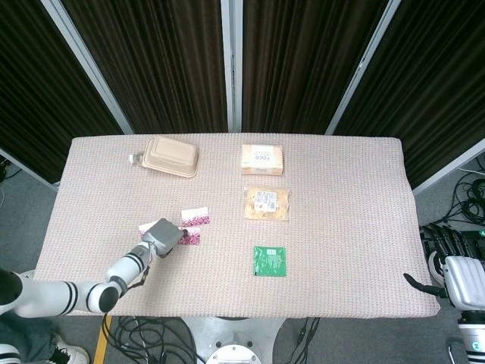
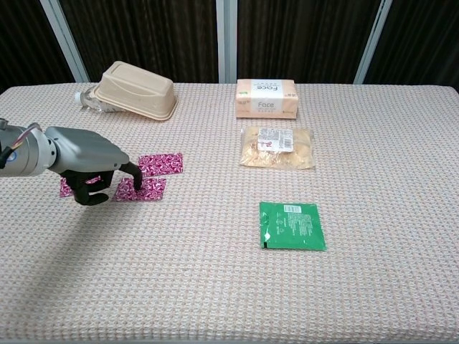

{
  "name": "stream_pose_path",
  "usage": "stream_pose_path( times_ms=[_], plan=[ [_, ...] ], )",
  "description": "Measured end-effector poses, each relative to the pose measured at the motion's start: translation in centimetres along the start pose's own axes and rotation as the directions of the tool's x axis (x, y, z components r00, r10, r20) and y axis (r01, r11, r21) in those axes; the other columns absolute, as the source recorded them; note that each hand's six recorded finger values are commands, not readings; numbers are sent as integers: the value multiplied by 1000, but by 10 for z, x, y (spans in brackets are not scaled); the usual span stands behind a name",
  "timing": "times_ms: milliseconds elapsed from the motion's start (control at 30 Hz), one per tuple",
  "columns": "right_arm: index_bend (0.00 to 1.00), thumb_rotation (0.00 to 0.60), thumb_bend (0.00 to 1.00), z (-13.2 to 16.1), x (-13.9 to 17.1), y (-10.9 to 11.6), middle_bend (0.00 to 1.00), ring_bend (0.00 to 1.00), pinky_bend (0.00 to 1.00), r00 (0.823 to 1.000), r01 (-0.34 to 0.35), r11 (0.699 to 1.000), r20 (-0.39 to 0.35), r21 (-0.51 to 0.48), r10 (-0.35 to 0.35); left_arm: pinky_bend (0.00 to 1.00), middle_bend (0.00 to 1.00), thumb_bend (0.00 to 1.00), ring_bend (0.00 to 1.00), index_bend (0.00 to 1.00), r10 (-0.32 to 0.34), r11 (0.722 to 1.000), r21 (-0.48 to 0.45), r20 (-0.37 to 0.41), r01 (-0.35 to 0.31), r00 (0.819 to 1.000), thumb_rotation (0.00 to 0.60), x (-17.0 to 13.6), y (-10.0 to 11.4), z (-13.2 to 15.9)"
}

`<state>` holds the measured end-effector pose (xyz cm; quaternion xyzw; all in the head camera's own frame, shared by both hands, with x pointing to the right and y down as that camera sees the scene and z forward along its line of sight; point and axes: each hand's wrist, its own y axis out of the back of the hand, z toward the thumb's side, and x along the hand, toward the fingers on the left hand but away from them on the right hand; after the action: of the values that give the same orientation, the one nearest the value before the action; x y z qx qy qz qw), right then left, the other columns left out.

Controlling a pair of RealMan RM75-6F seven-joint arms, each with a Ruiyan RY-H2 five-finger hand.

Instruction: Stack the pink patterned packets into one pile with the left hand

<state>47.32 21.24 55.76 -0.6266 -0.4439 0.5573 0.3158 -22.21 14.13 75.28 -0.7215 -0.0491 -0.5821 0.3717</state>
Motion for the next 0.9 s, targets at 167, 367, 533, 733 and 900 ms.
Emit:
stream_pose_path(
  times_ms=[167,367,533,733,900],
  plan=[
    [112,466,61,-1,0,0,67,0,0,1000,0,1000,1,0,0,981,908,533,841,296,4,1000,1,-9,-4,1000,600,-8,7,4],
    [112,461,60,-2,0,0,67,0,0,1000,-1,1000,5,-1,1,981,904,505,839,296,79,996,-34,-68,-81,995,600,-5,21,-6],
    [113,462,62,-1,-2,-2,67,0,0,1000,-7,1000,-2,-1,7,982,899,434,838,327,191,978,-69,-95,-198,977,600,6,34,-8],
    [112,467,59,-3,-2,-2,67,0,0,1000,-6,1000,6,0,6,981,899,323,838,345,249,953,-140,-148,-270,957,600,32,43,-14],
    [112,466,61,-5,-1,-2,67,0,0,1000,-9,1000,13,-1,9,981,901,259,838,367,230,935,-239,-153,-262,961,600,53,45,-6]
  ],
)
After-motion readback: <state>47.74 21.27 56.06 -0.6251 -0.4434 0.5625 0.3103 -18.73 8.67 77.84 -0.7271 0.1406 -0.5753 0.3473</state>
